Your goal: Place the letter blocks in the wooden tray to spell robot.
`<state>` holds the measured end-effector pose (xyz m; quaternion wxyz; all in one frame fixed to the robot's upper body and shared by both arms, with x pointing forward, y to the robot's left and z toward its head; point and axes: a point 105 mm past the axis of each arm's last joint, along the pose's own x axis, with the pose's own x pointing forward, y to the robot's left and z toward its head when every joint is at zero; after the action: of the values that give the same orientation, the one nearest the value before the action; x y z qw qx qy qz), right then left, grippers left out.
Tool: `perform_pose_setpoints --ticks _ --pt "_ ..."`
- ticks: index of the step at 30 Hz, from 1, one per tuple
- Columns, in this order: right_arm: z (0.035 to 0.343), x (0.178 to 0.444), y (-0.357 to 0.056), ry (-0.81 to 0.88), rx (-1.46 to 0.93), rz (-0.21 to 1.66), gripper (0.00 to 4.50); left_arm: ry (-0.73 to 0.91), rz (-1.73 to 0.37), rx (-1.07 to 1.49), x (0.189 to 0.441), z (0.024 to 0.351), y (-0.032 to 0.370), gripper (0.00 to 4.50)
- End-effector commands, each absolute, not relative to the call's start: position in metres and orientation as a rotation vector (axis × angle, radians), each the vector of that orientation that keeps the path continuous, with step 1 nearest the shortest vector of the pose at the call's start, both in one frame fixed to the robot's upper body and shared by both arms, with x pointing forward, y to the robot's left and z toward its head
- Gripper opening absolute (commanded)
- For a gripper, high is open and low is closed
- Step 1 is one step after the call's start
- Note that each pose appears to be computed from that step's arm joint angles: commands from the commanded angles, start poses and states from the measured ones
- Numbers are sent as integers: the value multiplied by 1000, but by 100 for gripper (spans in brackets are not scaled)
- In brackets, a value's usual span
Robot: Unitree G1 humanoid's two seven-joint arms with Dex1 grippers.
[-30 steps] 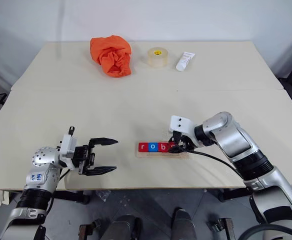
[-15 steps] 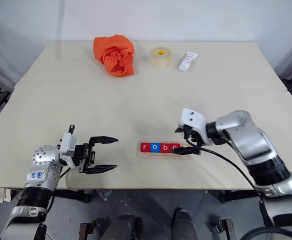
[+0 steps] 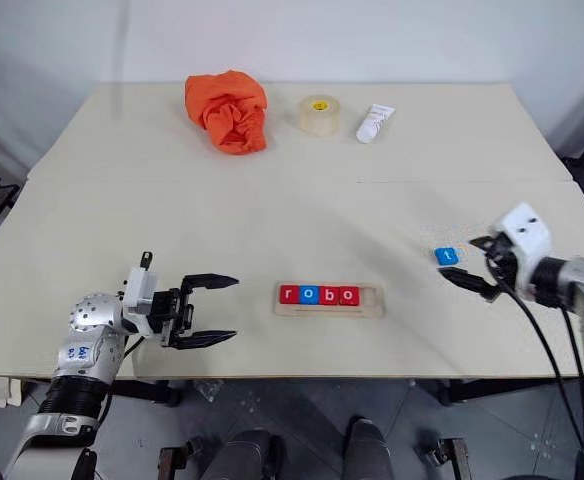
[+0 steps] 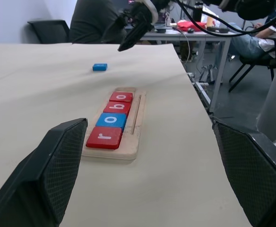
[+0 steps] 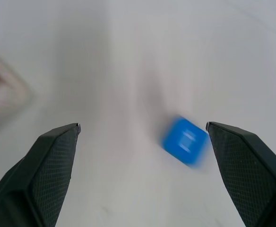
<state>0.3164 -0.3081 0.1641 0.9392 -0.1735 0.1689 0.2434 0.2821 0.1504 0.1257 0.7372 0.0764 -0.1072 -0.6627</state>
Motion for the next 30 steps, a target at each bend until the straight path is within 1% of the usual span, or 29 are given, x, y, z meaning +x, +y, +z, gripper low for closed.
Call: perform_pose_setpoints --ticks 1,5,9,11,13,16,19,21,26,30 --pt "171 301 -330 316 -341 402 446 -268 -1447 173 284 133 150 450" --pt "167 282 -333 338 -314 387 446 -265 -1451 175 283 134 151 450" --pt "172 254 -338 363 -291 361 446 -254 -1457 182 285 135 154 450" --pt "173 248 -337 360 -283 352 446 -253 -1458 184 287 136 155 450" --pt "172 249 -335 348 -269 341 446 -254 -1459 186 289 137 154 450" --pt "173 267 -324 273 -226 320 446 -263 -1469 188 291 139 151 450" --pt "174 283 -315 236 -201 309 446 -264 -1473 191 293 140 151 450" --pt "172 299 -309 216 -174 296 446 -264 -1476 193 293 140 151 450" --pt "162 330 -302 201 -115 248 446 -268 -1474 197 292 141 151 450" --pt "151 345 -292 207 -92 247 446 -268 -1465 199 290 141 152 450"
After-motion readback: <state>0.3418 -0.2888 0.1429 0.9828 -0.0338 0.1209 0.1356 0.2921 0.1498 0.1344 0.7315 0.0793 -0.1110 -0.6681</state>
